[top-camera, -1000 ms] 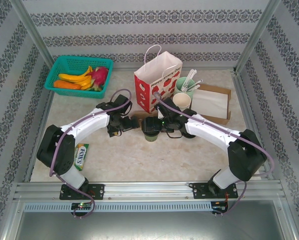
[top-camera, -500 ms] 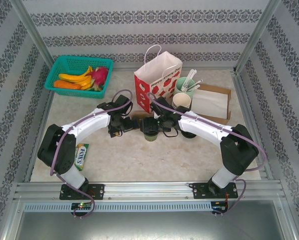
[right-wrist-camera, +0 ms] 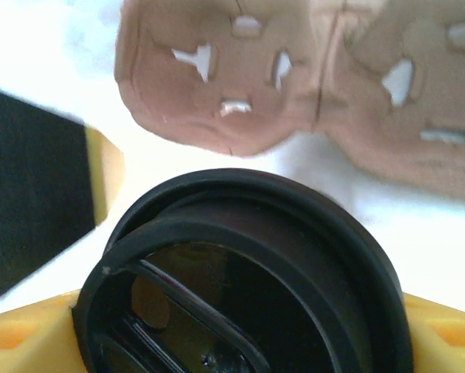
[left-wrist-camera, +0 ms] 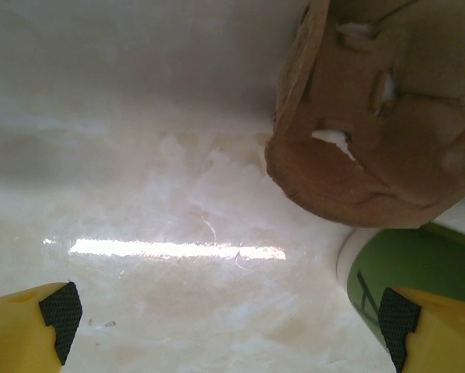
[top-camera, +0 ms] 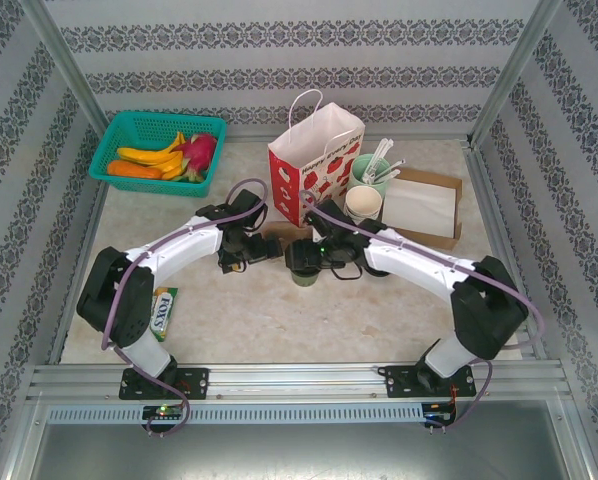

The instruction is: Pack the takeout coffee

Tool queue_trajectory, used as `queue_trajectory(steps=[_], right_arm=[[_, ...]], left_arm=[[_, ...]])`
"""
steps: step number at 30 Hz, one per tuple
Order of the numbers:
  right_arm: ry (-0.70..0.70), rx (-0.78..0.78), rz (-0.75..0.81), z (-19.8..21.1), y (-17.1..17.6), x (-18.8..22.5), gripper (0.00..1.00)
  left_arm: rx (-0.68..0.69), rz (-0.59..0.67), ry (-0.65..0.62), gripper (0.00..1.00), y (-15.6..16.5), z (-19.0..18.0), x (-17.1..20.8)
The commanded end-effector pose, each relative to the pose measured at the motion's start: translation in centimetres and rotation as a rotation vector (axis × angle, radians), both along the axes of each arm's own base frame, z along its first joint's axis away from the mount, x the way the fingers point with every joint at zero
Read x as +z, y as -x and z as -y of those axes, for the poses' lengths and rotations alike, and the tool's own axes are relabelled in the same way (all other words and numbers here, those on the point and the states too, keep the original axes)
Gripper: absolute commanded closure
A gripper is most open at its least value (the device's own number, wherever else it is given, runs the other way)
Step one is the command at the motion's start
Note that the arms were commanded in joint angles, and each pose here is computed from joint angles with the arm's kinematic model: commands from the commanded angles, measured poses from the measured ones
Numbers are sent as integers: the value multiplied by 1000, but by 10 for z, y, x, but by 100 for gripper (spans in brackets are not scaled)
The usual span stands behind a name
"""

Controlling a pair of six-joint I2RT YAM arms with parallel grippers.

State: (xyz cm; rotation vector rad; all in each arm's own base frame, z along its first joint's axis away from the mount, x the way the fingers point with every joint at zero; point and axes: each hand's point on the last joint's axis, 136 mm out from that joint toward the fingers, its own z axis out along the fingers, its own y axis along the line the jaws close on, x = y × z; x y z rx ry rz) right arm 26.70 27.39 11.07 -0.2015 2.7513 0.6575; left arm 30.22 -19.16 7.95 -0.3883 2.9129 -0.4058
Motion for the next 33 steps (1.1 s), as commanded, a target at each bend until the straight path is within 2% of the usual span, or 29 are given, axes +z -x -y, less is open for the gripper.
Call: queue_trajectory(steps=[1, 8, 14, 24, 29, 33], right_arm=[[110, -28, -151, 45, 42, -18, 32], [181, -188, -249, 115, 87, -20, 34], [199, -382, -248, 172, 87, -10, 36], [138, -689, -99, 239, 32, 5, 37], [97, -733, 59, 250, -16, 26, 36], [115, -733, 107, 260, -49, 33, 36]], left_arm=[[16, 131, 23, 1, -19, 5, 30], [24, 213, 22, 1, -31, 4, 43], [33, 254, 28, 1, -38, 4, 52], [51, 306, 8, 1, -38, -5, 64], [79, 388, 24, 1, -43, -9, 78], [131, 457, 35, 1, -53, -14, 91]])
